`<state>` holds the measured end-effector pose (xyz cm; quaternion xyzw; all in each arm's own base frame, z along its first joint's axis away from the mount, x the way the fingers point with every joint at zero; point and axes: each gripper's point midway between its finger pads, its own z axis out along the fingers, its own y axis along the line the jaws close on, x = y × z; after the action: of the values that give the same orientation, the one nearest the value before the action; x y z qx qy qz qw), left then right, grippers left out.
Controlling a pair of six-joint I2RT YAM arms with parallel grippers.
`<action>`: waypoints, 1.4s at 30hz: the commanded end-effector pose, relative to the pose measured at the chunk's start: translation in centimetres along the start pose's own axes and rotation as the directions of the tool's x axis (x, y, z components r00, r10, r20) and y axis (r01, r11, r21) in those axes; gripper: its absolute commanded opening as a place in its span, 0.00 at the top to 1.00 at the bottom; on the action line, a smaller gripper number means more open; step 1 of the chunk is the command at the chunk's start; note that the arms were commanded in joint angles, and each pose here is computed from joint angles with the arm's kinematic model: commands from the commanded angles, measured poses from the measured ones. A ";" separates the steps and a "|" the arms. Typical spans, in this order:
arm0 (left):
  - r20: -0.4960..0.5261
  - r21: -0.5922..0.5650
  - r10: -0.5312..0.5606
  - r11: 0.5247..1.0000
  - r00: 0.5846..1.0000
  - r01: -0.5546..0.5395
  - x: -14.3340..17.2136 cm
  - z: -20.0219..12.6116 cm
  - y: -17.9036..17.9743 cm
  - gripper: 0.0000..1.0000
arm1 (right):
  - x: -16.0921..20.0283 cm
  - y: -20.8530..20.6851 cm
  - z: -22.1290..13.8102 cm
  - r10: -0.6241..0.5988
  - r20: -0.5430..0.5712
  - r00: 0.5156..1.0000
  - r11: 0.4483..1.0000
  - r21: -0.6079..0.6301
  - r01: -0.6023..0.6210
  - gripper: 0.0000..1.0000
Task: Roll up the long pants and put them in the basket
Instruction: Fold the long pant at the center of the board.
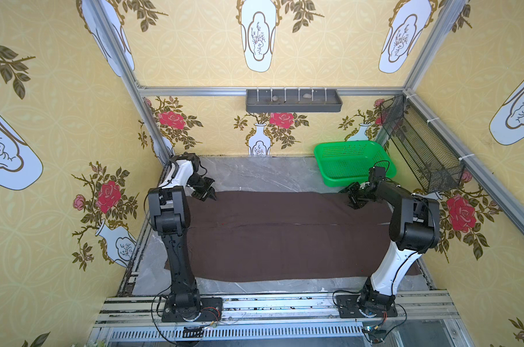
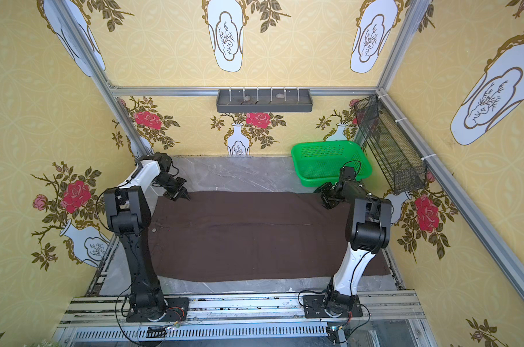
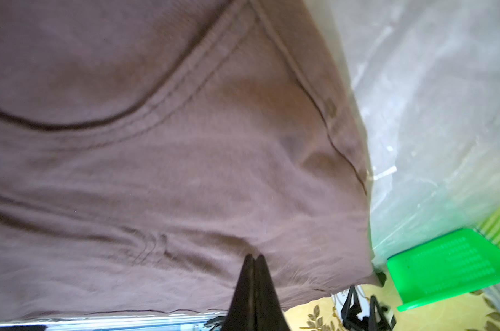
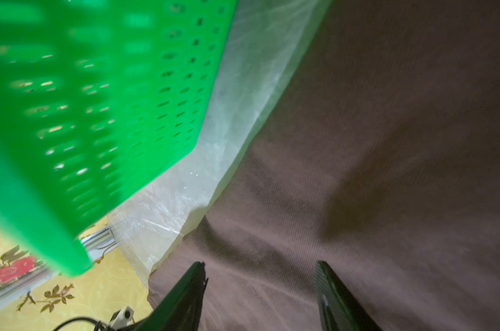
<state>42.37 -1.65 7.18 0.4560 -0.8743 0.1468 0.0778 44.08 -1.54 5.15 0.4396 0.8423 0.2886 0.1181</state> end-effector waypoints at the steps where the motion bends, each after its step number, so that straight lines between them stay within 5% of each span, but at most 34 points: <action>1: -0.004 -0.060 0.046 0.997 0.999 -0.046 0.7 -1.0 1.3 1.00 | -0.5 0.9 0.6 -0.009 0.013 1.000 0.999 -0.035 0.009 0.37; 6: 0.014 -0.037 0.057 0.998 0.998 -0.057 0.0 -2.0 0.1 0.99 | 0.1 1.6 1.4 -0.040 -0.004 0.999 0.999 -0.032 0.040 0.38; 9: 0.016 -0.008 0.036 0.999 0.999 -0.036 -1.1 -1.0 -1.2 0.60 | 0.8 1.9 1.7 -0.059 -0.015 0.998 0.998 -0.029 0.058 0.38; 11: 0.006 0.012 0.003 1.000 1.000 -0.003 -1.8 -0.1 -2.2 0.54 | 1.2 2.1 1.8 -0.070 -0.025 0.997 0.997 -0.025 0.069 0.38; 18: -0.028 0.053 -0.131 0.990 0.991 0.132 -3.7 3.0 -4.2 0.55 | 1.7 2.6 1.2 -0.123 -0.022 0.992 0.992 -0.006 0.123 0.37; 26: -0.009 0.132 -0.186 0.974 0.982 0.186 -5.3 2.5 -6.7 0.58 | 2.1 2.0 1.0 -0.149 -0.034 0.988 0.989 0.017 0.149 0.38; 42: -0.011 0.000 -0.299 0.954 0.954 0.299 -4.8 5.5 -3.1 0.62 | 2.1 1.4 1.6 -0.148 -0.054 0.987 0.988 0.038 0.151 0.38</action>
<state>48.37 -1.92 1.67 0.5642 -0.8045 0.1589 0.0959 44.49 1.57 4.90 0.3702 0.8793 0.2782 0.1111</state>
